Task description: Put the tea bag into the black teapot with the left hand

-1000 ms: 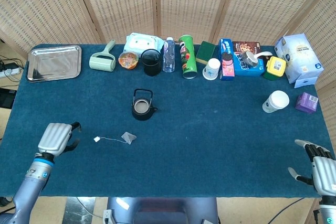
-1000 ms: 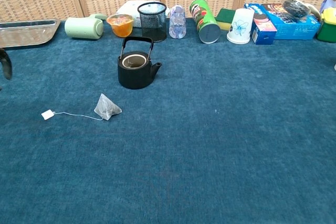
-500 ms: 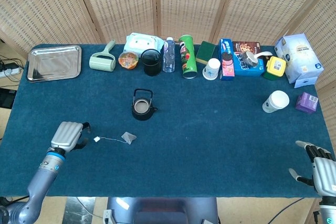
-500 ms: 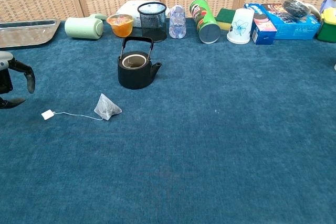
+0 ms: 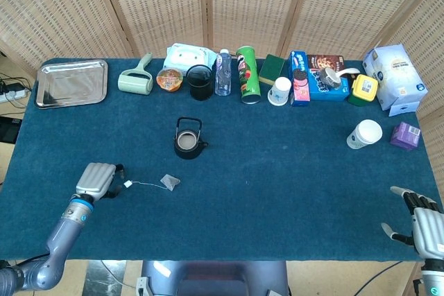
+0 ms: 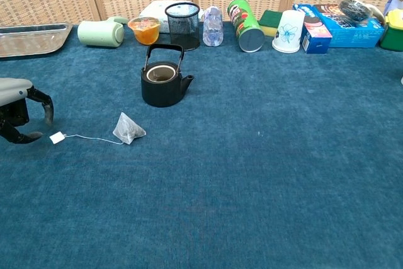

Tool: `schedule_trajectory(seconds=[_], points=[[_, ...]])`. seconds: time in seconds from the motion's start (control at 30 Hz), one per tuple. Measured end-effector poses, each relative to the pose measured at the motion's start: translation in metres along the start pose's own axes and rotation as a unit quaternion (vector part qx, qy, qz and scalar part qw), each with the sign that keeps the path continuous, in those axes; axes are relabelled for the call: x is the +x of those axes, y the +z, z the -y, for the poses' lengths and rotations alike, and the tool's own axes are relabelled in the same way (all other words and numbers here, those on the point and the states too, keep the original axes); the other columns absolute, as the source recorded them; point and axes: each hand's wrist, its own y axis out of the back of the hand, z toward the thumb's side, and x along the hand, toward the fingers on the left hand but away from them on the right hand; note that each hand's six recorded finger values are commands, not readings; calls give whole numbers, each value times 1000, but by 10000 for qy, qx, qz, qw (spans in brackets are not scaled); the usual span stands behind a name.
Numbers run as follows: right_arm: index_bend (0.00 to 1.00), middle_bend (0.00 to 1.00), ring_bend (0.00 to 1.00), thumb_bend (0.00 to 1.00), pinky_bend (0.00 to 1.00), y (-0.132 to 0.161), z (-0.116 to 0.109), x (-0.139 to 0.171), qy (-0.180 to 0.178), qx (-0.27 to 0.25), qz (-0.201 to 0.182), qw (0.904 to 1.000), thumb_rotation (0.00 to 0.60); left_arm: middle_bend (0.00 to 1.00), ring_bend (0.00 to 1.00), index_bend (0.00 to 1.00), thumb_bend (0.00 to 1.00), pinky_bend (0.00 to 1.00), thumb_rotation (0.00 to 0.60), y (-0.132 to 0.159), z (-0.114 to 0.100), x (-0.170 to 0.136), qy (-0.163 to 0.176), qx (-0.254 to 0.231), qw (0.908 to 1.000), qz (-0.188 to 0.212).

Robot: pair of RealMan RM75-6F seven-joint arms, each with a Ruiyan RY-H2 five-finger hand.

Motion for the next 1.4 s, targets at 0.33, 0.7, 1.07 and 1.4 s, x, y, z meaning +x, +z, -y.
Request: schedule_trajectory(seconds=[0.33,0.7,1.07,1.4], points=[[223,278,269,237,224,-4,0,2,-2,-17,65,10000,600,1000,1000,448,393,944,600,4,6,8,-111,-47,9999,-22],[223,278,269,237,223,-6,3,4,24,-56,113,9999,600,1000,1000,449,413,944,600,6,10,10,-222,-134,9997,-27],[223,278,270,238,223,-9,3,6,21,-69,166,9998,600,1000,1000,448,429,944,600,7,11,10,-270,-213,9994,-69],[223,279,270,238,223,-12,2,6,6,-82,205,9998,600,1000,1000,458,420,944,600,8,11,11,-280,-238,9993,-98]])
